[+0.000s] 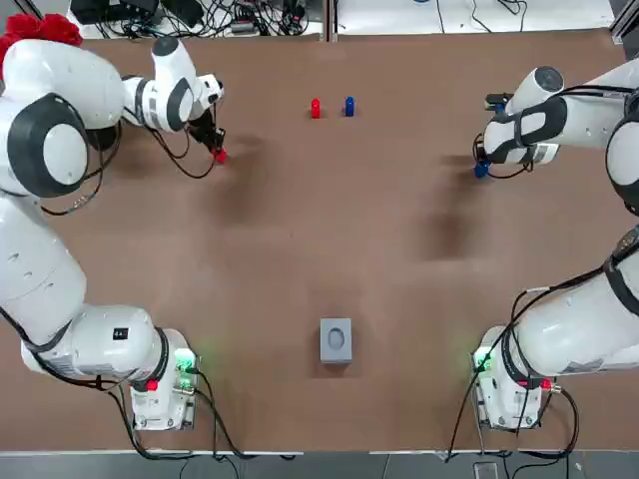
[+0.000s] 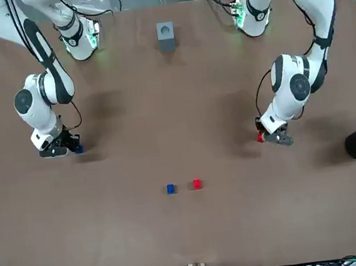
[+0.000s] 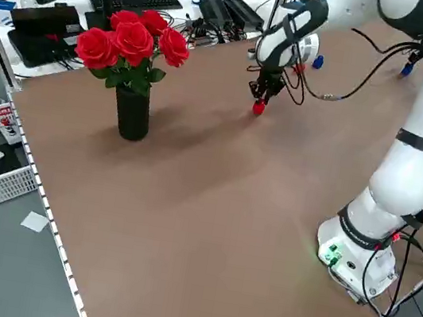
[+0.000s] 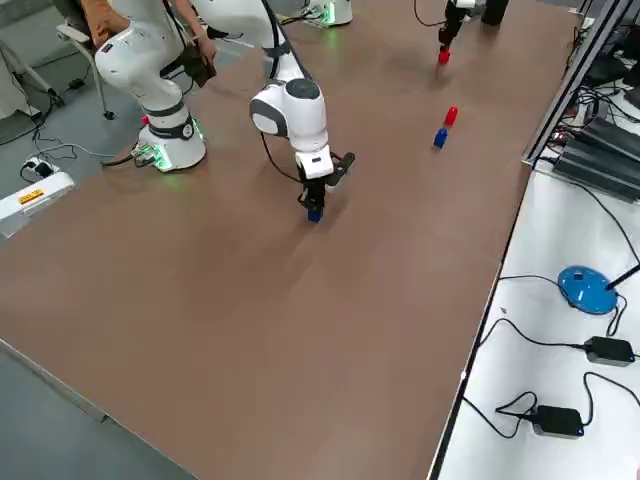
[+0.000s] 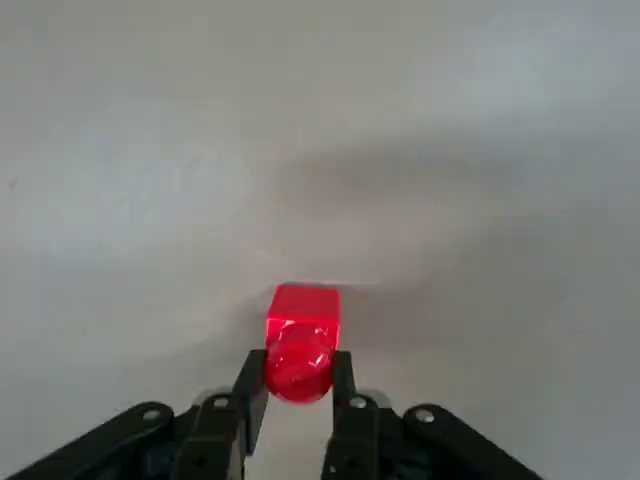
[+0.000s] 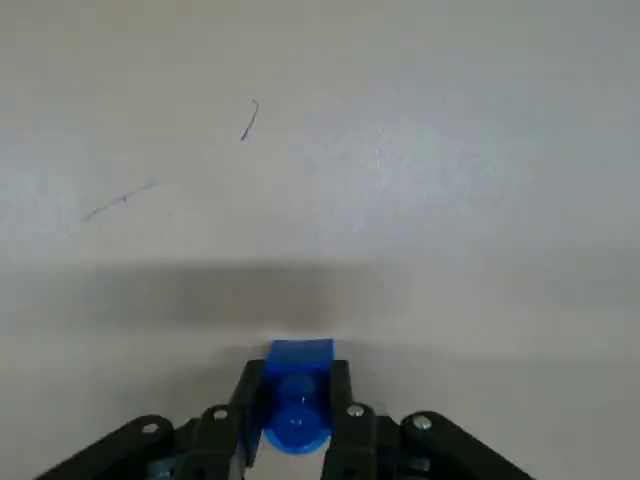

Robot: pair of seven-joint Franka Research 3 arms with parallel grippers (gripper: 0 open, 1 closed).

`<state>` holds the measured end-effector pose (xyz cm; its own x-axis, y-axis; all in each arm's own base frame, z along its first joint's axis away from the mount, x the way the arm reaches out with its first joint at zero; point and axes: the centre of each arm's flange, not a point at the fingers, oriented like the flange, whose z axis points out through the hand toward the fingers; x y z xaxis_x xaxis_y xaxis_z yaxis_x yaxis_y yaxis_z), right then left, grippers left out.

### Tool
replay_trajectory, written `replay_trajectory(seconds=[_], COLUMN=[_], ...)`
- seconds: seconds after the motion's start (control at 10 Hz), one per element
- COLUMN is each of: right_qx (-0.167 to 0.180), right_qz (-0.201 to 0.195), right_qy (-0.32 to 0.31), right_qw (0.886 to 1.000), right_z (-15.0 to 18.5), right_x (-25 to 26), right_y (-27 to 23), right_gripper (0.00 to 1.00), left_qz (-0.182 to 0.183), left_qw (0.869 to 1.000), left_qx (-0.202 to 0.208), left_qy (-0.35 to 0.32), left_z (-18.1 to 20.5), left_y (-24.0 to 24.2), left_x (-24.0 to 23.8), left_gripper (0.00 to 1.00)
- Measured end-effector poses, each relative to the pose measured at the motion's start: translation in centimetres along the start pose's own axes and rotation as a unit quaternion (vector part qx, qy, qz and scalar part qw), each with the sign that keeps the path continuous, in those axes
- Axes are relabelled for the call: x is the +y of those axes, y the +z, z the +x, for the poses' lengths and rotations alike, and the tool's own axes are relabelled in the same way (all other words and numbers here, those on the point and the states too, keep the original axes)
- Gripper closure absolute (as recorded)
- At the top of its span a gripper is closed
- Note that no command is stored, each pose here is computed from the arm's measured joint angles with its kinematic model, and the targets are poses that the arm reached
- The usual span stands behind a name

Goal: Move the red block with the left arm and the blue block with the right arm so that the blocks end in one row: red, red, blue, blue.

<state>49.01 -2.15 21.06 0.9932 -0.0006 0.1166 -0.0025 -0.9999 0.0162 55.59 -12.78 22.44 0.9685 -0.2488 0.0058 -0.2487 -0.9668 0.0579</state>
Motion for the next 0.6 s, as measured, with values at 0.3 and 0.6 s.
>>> replay_trajectory(seconds=[0.3, 0.6], right_qx=[0.010, 0.016], right_qz=[-0.001, 0.000], right_qy=[-0.001, 0.001], right_qw=[1.000, 1.000], right_z=[0.7, 1.7], right_x=[-0.1, -0.4], right_y=[0.1, 0.2], right_gripper=[0.70, 0.70], left_qz=[-0.021, -0.035], left_qw=[0.999, 0.998], left_qx=[0.018, 0.014], left_qy=[-0.024, -0.052], left_z=[4.2, 7.3], left_y=[0.2, 0.5], left_x=[3.5, 5.9], left_gripper=[0.70, 0.70])
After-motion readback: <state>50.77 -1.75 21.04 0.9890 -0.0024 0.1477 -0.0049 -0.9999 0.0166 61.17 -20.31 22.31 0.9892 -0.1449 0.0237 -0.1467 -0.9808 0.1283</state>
